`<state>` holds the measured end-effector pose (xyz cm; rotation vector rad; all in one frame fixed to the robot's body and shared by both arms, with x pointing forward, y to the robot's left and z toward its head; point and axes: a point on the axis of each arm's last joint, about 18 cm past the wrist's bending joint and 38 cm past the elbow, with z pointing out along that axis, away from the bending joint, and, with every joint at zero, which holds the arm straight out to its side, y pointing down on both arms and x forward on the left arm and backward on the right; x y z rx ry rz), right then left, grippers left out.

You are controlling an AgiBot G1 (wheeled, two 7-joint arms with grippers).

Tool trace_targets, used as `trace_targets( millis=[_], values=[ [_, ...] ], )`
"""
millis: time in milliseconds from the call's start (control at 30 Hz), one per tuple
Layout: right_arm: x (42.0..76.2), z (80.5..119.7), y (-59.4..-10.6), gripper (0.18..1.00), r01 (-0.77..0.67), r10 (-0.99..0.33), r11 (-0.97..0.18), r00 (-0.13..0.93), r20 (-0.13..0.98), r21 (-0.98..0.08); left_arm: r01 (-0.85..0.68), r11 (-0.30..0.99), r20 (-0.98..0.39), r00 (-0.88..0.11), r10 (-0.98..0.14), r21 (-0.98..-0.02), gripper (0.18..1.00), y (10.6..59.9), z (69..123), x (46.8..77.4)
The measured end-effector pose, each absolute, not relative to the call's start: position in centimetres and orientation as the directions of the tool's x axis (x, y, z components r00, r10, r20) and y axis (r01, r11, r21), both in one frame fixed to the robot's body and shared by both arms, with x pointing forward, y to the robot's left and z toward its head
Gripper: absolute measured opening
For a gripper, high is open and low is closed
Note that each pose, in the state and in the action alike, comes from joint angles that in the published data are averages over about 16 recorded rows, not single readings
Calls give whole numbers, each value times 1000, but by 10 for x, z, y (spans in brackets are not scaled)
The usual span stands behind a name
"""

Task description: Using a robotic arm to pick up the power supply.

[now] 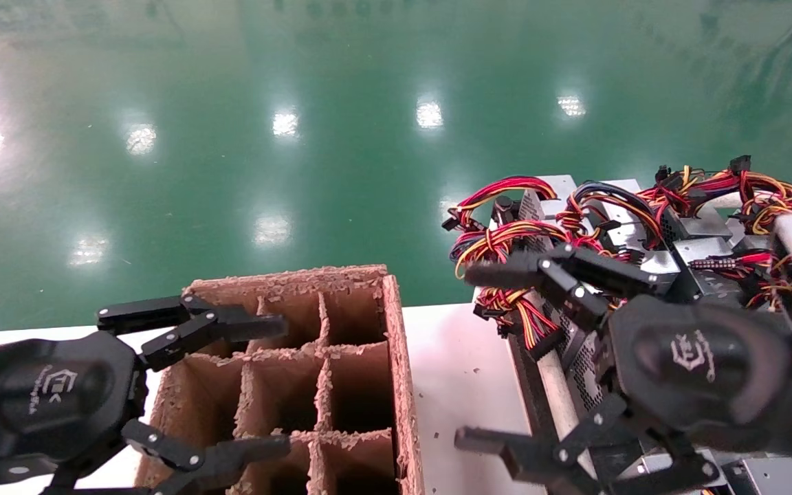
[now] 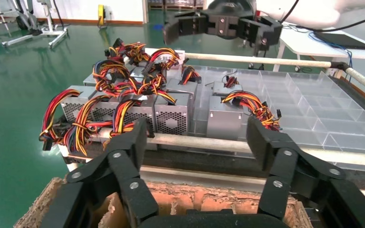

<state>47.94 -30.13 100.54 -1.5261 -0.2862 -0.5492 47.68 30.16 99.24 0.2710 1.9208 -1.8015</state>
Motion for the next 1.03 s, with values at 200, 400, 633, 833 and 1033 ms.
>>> trace_targets(
  millis=[200, 400, 633, 833, 1033],
  values=[
    [476, 998, -300, 1001, 485, -162, -84, 855, 492, -870, 462, 110, -475, -861, -183, -880, 782, 302, 992, 477],
    [475, 992, -302, 1001, 472, -179, -115, 856, 485, -874, 462, 109, -475, -861, -183, -880, 886, 302, 992, 477],
    [475, 990, -304, 1001, 468, -187, -128, 854, 484, -875, 462, 109, -475, -861, -184, -880, 961, 302, 992, 477],
    [475, 991, -303, 1001, 468, -183, -123, 856, 484, -875, 462, 109, -475, -861, -184, -880, 990, 302, 992, 477],
    [475, 991, -303, 1001, 468, -182, -120, 857, 482, -876, 462, 109, -475, -861, -184, -880, 998, 302, 992, 477]
  ],
)
